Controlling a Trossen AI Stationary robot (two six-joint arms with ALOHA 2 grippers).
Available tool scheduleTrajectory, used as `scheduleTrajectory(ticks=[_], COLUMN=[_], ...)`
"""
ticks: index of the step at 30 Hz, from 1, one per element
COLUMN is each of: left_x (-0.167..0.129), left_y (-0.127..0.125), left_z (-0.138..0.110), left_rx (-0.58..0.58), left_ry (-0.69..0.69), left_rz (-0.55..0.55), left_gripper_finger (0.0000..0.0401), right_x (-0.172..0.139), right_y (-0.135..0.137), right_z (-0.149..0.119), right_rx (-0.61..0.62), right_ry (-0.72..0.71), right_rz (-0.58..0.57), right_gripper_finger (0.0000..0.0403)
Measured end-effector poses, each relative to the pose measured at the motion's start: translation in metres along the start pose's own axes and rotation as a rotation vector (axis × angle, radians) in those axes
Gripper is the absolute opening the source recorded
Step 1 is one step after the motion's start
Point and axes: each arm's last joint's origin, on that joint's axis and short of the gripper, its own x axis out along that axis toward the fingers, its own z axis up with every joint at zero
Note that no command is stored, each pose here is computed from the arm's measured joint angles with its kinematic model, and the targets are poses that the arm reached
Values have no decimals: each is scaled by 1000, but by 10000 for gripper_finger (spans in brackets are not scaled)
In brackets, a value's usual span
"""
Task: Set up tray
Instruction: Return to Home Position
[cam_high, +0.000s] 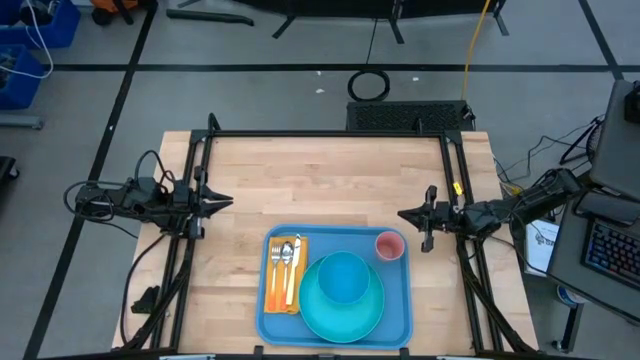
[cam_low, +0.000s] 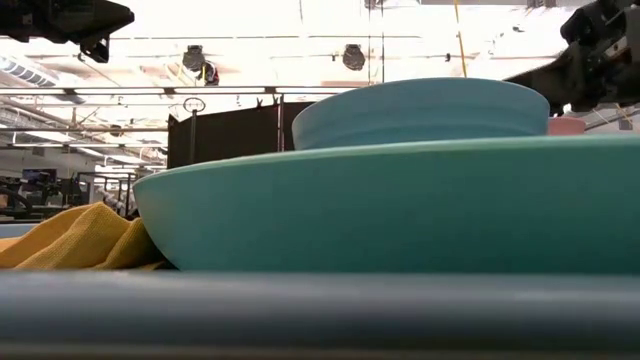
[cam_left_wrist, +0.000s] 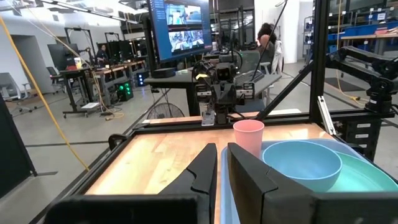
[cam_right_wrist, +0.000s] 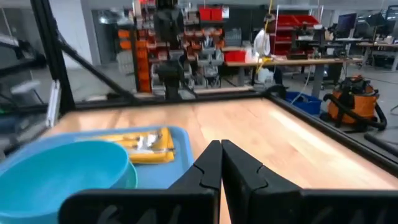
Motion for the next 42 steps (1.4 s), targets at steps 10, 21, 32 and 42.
scheduleTrajectory(ticks=[10,21,32,42], left_x=[0,0,0,0], left_y=[0,0,0,0], left_z=[0,0,0,0], left_rx=[-1,-2,-2,-1], left_ry=[0,0,0,0], left_rz=[0,0,0,0], left_gripper_finger=[44,44,44,44], right_x=[-1,-1,-1,-1], right_y=[-3,-3,-3,-3], right_z=[-12,-13,-13,-13], right_rx=[61,55,55,55], right_ry=[105,113,113,113], right_rz=[-82,-83,-83,-83], right_gripper_finger=[0,0,0,0])
